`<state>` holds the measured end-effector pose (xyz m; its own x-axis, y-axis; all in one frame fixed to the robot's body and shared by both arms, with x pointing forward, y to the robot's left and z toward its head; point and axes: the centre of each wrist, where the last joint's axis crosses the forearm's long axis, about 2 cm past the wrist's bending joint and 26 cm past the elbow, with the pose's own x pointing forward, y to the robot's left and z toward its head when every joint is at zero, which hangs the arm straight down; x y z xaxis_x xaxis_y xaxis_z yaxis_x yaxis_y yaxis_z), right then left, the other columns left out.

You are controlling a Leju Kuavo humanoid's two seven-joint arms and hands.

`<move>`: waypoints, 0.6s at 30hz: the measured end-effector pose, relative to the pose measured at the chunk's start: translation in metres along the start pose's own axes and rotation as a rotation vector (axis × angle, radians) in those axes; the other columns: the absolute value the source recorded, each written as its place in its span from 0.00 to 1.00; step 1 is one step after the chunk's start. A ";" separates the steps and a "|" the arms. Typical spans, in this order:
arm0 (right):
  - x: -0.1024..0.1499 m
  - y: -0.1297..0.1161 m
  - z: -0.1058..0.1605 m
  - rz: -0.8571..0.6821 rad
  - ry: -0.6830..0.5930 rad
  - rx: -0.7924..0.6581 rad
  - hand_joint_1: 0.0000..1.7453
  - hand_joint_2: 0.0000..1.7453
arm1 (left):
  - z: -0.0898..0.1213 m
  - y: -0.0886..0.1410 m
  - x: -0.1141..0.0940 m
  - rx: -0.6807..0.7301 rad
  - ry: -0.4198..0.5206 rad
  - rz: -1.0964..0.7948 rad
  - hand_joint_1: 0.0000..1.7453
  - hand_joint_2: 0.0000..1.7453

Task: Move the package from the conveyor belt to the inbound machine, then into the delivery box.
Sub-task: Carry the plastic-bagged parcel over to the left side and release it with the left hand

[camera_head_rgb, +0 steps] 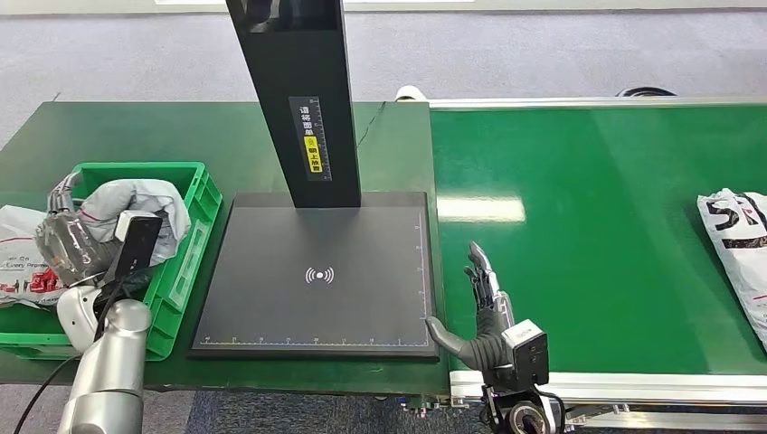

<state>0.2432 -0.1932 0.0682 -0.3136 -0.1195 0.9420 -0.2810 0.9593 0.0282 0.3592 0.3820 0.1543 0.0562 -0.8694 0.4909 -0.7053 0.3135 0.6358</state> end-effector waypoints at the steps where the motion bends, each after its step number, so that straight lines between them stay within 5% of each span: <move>1: 0.000 0.000 0.000 0.001 0.001 0.000 0.00 1.00 | 0.001 -0.002 0.002 -0.015 -0.011 0.016 0.00 1.00; 18: 0.000 -0.002 -0.002 0.002 -0.002 -0.003 0.00 1.00 | 0.033 0.005 0.028 0.131 -0.183 0.404 0.00 1.00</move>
<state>0.2451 -0.1951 0.0691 -0.3162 -0.1186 0.9413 -0.2781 0.9602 0.0275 0.3344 0.3469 0.1515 -0.3589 -0.7442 0.5634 -0.7289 0.6005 0.3288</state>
